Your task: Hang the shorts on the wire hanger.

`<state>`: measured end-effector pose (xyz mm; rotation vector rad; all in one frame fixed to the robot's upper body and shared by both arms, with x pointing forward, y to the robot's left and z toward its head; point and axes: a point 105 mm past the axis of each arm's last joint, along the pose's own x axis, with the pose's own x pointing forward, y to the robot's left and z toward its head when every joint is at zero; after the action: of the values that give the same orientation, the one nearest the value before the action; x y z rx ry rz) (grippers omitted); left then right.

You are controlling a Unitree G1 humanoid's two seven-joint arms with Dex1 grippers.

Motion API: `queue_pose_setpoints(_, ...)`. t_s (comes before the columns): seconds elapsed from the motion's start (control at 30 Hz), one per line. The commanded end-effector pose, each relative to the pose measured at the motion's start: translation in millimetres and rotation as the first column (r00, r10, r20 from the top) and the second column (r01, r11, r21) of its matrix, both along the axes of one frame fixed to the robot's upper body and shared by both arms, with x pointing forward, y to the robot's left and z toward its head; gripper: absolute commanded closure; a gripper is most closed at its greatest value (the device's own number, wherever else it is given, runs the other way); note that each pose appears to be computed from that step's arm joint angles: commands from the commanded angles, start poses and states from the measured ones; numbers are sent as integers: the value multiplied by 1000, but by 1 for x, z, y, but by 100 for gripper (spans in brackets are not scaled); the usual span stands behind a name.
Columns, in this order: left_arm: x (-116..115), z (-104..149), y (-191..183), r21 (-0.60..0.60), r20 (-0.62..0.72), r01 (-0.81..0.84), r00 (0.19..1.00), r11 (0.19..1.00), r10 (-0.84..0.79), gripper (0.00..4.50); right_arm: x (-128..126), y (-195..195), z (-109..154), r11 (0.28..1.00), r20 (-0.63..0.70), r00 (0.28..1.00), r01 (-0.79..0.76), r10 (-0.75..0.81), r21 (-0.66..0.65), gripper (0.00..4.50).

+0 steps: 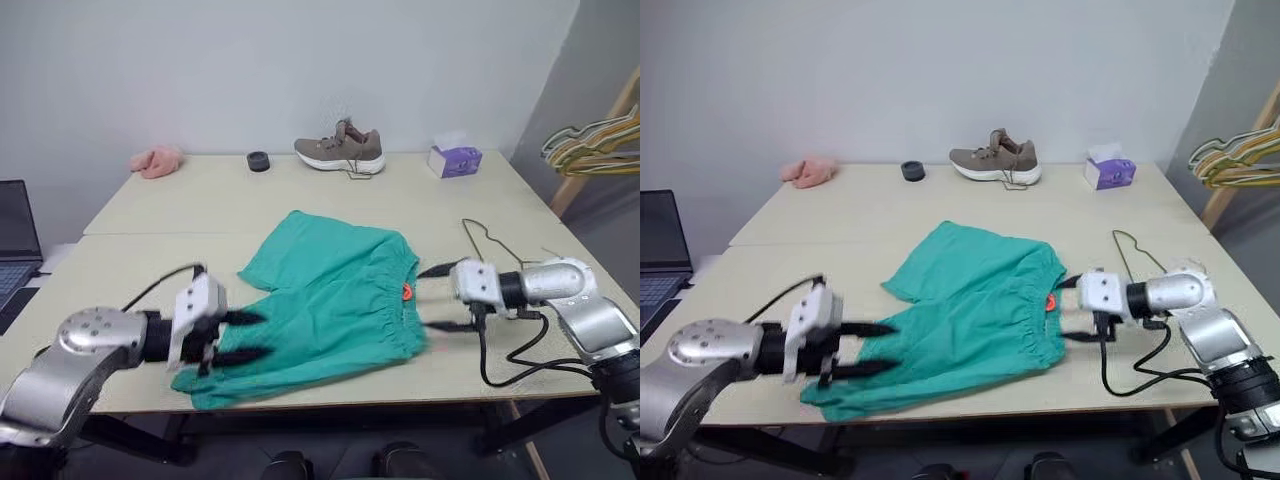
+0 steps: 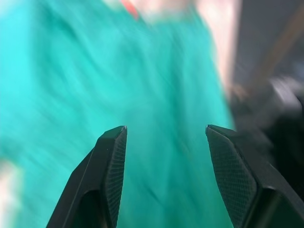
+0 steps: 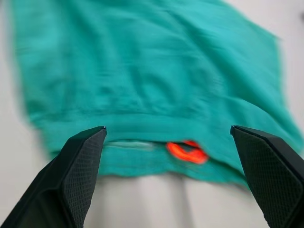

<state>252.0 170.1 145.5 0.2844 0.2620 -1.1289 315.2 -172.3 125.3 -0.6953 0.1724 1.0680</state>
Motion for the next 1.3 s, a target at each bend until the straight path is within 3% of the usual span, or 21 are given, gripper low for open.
queue_pose_setpoints(0.03,27,15,3,-45,61,-108,992,993,111,155,20,-35,16,946,62,950,296,-306,135,1)
queue_pose_setpoints(0.13,44,18,1,-23,111,-123,986,992,125,93,30,-64,9,842,48,851,507,-523,185,0)
queue_pose_setpoints(0.23,59,29,-6,-32,181,-116,976,993,120,9,44,-96,3,681,36,691,701,-722,212,0)
queue_pose_setpoints(0.33,65,40,-15,-57,204,-68,976,996,78,4,54,-127,-7,498,-26,513,844,-858,200,0)
queue_pose_setpoints(0.53,66,42,-26,-24,217,16,976,1000,-11,4,69,-146,-28,405,-122,417,908,-901,108,0)
queue_pose_setpoints(0.8,61,40,-31,-2,205,77,976,997,-75,4,85,-131,-47,465,-233,462,884,-856,45,0)
queue_pose_setpoints(0.97,61,40,-30,-1,206,75,976,997,-73,4,91,-128,-53,477,-235,467,879,-853,15,0)
queue_pose_setpoints(1.3,58,37,-29,23,207,86,974,996,-89,4,67,-132,-90,490,-382,408,860,-829,-144,0)
